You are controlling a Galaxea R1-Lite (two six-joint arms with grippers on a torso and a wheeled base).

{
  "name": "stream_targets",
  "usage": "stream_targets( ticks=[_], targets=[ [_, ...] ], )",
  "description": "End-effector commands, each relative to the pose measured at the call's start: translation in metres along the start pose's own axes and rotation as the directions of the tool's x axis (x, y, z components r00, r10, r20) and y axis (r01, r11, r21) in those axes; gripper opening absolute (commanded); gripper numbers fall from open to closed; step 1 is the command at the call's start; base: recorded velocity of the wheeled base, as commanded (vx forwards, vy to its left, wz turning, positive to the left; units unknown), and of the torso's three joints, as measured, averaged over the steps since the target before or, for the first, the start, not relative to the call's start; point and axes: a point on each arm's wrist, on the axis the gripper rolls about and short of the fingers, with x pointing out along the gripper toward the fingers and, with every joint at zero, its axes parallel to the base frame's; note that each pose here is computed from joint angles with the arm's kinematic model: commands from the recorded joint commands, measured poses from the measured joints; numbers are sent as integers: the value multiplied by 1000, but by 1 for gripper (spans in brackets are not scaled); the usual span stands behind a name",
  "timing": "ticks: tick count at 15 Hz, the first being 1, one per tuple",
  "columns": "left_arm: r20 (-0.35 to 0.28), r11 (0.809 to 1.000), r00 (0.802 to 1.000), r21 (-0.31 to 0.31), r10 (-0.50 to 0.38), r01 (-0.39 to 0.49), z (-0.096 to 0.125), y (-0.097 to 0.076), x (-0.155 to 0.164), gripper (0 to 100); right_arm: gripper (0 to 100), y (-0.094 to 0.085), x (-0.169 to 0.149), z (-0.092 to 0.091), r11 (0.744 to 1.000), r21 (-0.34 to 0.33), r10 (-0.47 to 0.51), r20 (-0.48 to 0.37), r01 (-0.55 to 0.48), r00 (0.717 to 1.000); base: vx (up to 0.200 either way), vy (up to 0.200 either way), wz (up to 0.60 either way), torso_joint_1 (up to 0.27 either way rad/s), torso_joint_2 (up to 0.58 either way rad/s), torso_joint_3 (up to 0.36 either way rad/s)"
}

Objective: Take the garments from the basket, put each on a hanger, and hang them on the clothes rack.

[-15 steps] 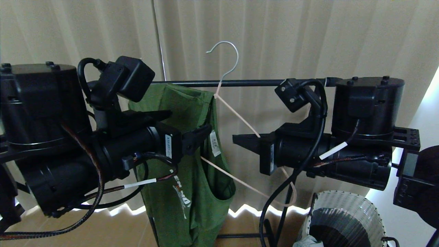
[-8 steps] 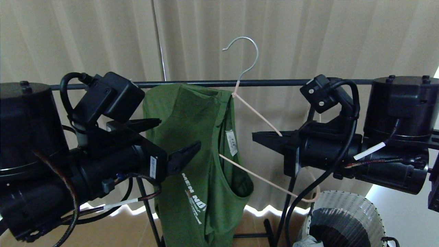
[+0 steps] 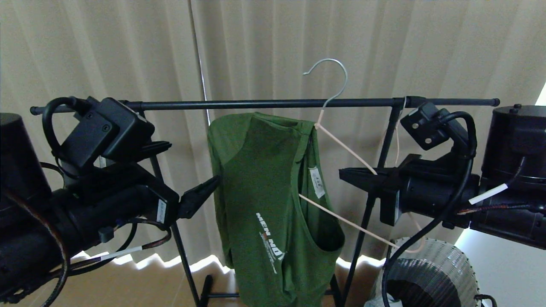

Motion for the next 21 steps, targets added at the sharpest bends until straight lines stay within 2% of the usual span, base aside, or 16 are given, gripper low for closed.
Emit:
stream_targets(
  ticks=[1, 3, 4, 6, 9, 11, 14, 17, 21],
  targets=[
    [1, 1000, 1000, 27, 9, -9, -2, 1, -1, 100, 0, -1, 0, -2, 1000, 2, 1, -7, -1, 1000, 0, 0, 0, 0, 0, 0],
    [3, 993, 1000, 112, 29, -29, -1, 8, 2, 100, 0, 1, -1, -1, 1000, 0, 12, -1, -12, 1000, 0, 0, 0, 0, 0, 0],
    [19, 989, 1000, 146, 4, -6, 0, 11, 5, 100, 0, 3, -1, -1, 999, -2, 37, -3, -37, 999, 0, 0, 0, 0, 0, 0],
    [54, 978, 997, 203, -57, 45, 4, 13, 6, 100, 0, 6, 1, -3, 996, -2, 84, -12, -84, 996, 0, 0, 0, 0, 0, 0],
    [80, 961, 994, 271, -69, 45, 11, 17, 15, 100, 0, 6, 7, -7, 995, -19, 102, -35, -103, 994, 0, 0, 0, 0, 0, 0],
    [85, 958, 993, 280, -82, 55, 17, 17, 33, 100, 0, 7, 13, -11, 990, -75, 117, -58, -121, 991, 0, 0, 0, 0, 0, 0],
    [84, 952, 988, 287, -132, 103, 15, 14, 43, 100, 0, 18, 16, -10, 982, -86, 162, -58, -167, 985, 0, 0, 0, 0, 0, 0],
    [80, 938, 985, 327, -151, 118, 12, 13, 43, 100, 0, 21, 17, -10, 978, -91, 183, -55, -187, 982, 0, 0, 0, 0, 0, 0],
    [84, 938, 985, 329, -148, 113, 14, 13, 43, 100, 0, 26, 15, -9, 970, -99, 220, -53, -224, 974, 0, 0, 0, 0, 0, 0]
  ],
)
